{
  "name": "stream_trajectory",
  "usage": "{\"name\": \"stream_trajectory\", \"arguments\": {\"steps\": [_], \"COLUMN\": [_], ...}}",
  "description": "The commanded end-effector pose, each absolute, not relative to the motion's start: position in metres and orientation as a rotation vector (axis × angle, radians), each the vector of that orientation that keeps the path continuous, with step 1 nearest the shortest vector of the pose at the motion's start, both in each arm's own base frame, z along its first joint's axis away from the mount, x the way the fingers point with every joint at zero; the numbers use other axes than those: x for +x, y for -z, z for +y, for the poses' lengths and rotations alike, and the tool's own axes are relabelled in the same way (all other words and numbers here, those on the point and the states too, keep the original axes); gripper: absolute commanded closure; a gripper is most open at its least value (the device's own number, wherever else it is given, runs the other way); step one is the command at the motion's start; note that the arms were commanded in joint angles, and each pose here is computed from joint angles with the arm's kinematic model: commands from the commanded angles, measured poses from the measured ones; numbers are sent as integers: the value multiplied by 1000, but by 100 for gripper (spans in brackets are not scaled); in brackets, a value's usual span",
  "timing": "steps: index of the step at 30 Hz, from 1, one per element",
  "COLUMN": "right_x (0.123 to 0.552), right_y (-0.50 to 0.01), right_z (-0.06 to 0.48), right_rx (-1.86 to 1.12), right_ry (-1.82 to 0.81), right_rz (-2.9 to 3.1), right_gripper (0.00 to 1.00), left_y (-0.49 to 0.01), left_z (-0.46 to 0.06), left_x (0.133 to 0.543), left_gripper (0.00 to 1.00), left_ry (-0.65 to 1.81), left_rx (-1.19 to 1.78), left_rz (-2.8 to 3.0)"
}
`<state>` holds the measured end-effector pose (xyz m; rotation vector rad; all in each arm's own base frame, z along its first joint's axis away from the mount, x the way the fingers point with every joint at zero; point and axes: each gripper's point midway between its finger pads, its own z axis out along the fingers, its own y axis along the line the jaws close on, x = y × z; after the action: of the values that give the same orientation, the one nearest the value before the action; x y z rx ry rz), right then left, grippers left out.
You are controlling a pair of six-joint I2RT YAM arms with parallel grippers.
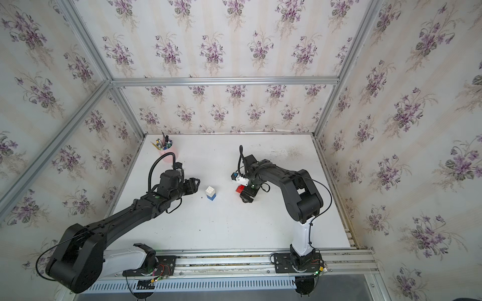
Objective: Assemble the letter r with lego
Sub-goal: Assemble the lego brick with the lego brick, then adjust the lego brick at the center of the board.
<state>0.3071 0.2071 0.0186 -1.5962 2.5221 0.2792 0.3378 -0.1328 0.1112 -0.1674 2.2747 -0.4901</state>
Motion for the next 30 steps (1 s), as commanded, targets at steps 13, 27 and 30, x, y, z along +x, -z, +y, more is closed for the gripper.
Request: {"name": "stream_trajectory", "arguments": {"steps": [13, 27, 30], "right_x": [347, 307, 298], "right_y": [-187, -304, -315], "right_z": [212, 189, 166], "right_rx": [-1029, -617, -428], "right_ry": [-533, -896, -866], "right_rz": [1937, 1496, 1395], "right_gripper": [0, 26, 89], "left_y": [-120, -134, -134], "left_z": [-130, -133, -134], "left_x": [340, 342, 342], "left_gripper": [38, 38, 38], "left_ry": [474, 513, 520], "left_rx": [-173, -190, -192], "left_rz": [2257, 2231, 2234]}}
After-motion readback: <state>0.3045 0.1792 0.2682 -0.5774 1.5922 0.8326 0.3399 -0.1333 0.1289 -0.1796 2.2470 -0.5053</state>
